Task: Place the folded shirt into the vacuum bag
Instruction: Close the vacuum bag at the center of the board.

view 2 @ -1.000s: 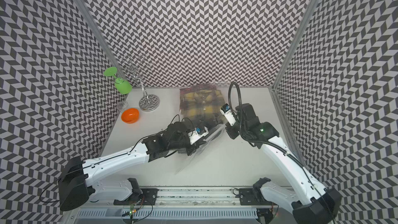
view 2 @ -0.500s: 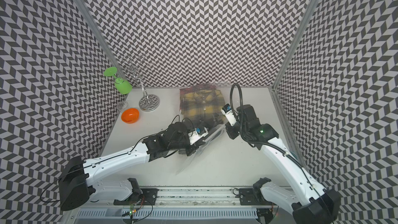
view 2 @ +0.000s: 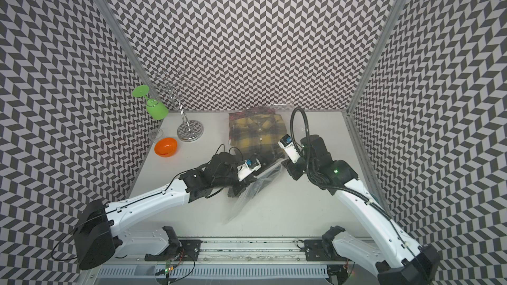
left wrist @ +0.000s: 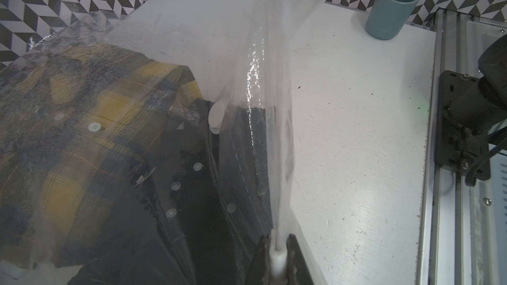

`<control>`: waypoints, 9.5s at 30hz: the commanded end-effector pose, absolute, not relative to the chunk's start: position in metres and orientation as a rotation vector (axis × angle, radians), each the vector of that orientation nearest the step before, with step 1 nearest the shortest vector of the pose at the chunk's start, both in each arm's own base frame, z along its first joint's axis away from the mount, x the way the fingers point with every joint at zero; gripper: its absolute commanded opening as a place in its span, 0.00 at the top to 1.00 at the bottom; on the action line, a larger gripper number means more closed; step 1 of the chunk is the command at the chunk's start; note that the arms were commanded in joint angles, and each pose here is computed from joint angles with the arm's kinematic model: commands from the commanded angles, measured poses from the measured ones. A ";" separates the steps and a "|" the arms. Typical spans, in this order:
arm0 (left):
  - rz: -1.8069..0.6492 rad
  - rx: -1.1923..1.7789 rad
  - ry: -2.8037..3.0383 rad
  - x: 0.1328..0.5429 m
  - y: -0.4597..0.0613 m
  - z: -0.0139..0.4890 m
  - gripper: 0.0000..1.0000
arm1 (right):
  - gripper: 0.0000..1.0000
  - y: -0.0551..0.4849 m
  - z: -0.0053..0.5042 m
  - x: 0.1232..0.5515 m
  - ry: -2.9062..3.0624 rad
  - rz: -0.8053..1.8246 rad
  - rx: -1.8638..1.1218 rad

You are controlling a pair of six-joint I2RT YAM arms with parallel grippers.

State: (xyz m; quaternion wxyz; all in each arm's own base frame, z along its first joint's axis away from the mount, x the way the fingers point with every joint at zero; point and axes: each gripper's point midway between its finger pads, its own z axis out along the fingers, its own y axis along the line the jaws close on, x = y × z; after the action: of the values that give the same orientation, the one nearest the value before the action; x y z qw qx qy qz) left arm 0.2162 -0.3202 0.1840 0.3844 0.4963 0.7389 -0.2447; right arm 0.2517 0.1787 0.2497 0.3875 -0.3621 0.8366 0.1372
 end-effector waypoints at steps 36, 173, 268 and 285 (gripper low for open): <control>-0.740 1.273 1.669 0.192 -0.317 0.220 1.00 | 0.34 0.239 0.222 0.223 2.124 0.252 -1.442; -1.005 1.275 2.021 0.144 -0.382 0.222 0.37 | 1.00 0.070 0.221 0.344 2.338 0.186 -0.179; -1.150 0.903 2.335 0.159 -0.350 0.140 0.94 | 1.00 0.055 0.215 0.345 2.310 0.090 -0.085; -1.112 0.993 2.373 0.150 -0.335 0.127 0.87 | 1.00 0.060 0.210 0.344 2.320 0.119 -0.118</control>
State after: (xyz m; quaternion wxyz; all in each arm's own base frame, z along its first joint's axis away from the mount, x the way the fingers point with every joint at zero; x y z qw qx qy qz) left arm 0.1773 -0.3562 0.1589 0.2473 0.3314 0.8094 -0.4170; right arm 0.3097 0.0880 0.1778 0.3080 -0.0906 0.9416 0.1020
